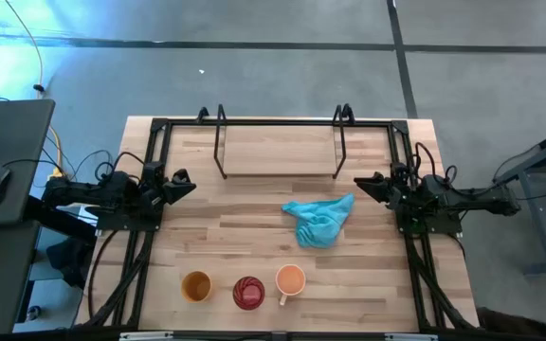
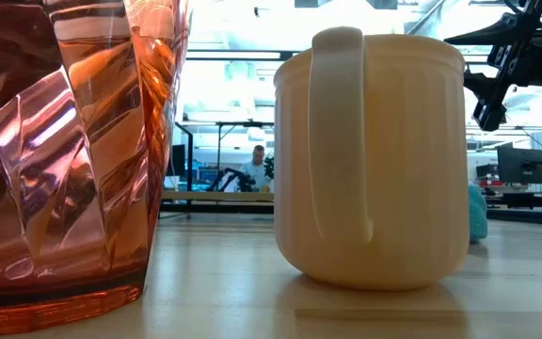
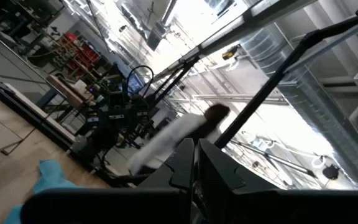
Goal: Stack small to large cups/mugs on shelf
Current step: Put the orange mug on the shelf
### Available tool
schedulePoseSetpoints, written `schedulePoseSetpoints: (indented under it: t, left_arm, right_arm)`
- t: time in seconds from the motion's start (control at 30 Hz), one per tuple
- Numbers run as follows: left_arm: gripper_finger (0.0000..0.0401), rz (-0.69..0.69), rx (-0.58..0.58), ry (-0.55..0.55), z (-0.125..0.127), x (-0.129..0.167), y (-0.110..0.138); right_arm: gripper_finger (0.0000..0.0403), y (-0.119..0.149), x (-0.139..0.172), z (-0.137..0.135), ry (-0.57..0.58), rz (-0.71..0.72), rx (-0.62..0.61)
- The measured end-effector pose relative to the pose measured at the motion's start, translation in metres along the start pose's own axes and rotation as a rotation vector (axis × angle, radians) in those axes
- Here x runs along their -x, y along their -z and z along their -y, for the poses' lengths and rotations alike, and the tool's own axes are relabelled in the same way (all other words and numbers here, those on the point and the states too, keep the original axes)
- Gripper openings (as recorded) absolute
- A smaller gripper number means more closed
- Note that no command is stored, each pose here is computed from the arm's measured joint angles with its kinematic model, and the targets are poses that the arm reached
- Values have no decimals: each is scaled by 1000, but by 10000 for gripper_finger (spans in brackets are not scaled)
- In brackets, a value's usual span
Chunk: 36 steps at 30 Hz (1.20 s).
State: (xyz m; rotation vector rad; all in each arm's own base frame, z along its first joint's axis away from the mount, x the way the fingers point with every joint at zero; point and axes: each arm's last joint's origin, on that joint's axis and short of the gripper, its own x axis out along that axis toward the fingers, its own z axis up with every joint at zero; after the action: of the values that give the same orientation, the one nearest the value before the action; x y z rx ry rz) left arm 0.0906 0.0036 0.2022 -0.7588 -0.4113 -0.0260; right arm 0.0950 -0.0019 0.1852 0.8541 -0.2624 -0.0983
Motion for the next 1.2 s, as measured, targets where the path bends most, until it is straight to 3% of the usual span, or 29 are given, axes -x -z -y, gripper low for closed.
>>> schedulePoseSetpoints:
  t: [0.5,0.87,1.0,1.2]
  left_arm:
    - [12,0,-28,-39,-2,0,1]
    - [12,26,-24,-8,0,0,-2]
    - [12,-29,-20,-61,-5,0,4]
    - [12,-108,26,-141,-12,1,12]
  right_arm:
    - [177,-1,0,1,29,32,1]
    - [177,-1,0,1,26,23,45]
    - [177,6,0,4,9,-88,37]
    - [177,12,-3,4,-22,-220,-117]
